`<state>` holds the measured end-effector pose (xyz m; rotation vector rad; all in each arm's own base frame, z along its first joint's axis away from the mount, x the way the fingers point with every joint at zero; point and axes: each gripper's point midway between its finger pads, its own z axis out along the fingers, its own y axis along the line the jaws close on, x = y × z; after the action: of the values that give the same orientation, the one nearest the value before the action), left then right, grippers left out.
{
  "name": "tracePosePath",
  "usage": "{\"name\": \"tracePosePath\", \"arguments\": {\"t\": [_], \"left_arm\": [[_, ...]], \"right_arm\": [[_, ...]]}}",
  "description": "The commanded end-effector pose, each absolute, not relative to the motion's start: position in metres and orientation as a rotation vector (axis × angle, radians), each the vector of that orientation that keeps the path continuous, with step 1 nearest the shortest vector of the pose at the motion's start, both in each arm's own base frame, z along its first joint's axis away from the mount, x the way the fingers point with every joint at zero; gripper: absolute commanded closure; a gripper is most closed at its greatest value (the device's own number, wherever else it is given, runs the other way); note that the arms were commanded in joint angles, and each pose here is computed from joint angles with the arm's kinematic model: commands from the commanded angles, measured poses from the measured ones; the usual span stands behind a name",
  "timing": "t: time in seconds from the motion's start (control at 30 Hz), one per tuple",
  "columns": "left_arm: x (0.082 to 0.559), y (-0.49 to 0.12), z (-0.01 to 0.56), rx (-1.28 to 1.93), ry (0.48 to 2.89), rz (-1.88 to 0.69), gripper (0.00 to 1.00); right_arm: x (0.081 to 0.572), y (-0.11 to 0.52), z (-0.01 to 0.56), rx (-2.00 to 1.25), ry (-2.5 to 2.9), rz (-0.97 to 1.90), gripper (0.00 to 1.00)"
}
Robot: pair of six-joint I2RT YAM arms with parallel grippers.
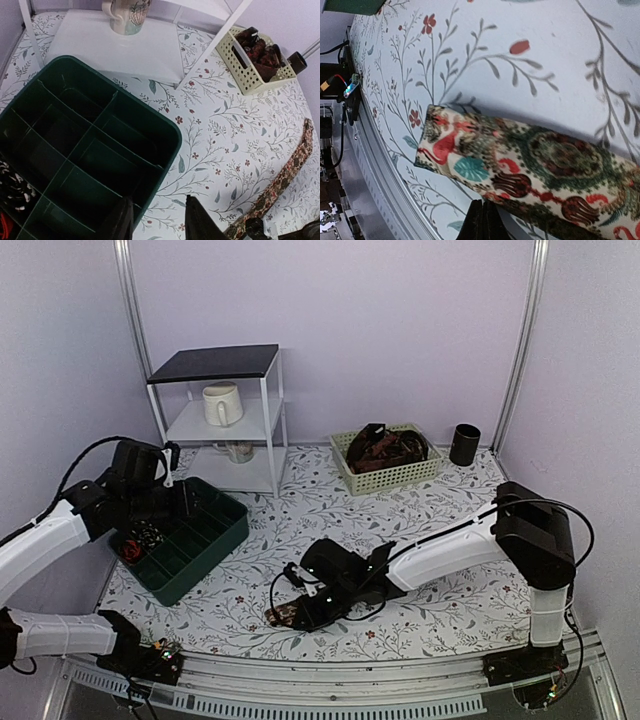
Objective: Roll the ties
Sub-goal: Move the tie to the center of the board, then smooth out the tie at the center of the board.
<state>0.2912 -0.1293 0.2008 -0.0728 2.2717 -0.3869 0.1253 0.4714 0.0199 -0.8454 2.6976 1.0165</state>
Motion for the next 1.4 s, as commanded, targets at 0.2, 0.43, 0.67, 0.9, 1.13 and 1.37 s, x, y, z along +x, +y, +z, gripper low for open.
{"name": "tracePosePath", "arguments": {"t": [0.2, 0.43, 0.67, 0.9, 1.13, 1.37], "left_arm": [[0.312, -0.115, 0.214, -0.062, 2.217, -0.43, 0.66], [0.315, -0.127, 0.197, -0.036, 2.259, -0.481, 0.76], [0.299, -0.159, 0.183, 0.014, 2.284, -0.592, 0.82], [0.294, -0.224, 0.161, 0.198, 2.338, -0.643, 0.87], [0.319, -0.285, 0.141, 0.403, 2.388, -0.624, 0.99], [0.331, -0.297, 0.094, 0.464, 2.476, -0.539, 1.0]], "right_arm": [[0.198, 0.47, -0.021, -0.701, 2.735, 0.73, 0.99], [0.256, 0.492, -0.023, -0.604, 2.673, 0.773, 0.99], [0.273, 0.483, 0.025, -0.585, 2.602, 0.786, 0.97], [0.276, 0.408, 0.079, -0.43, 2.582, 0.735, 0.96], [0.329, 0.269, 0.074, -0.023, 2.615, 0.454, 0.97], [0.368, 0.13, 0.054, 0.386, 2.616, 0.185, 1.0]]}}
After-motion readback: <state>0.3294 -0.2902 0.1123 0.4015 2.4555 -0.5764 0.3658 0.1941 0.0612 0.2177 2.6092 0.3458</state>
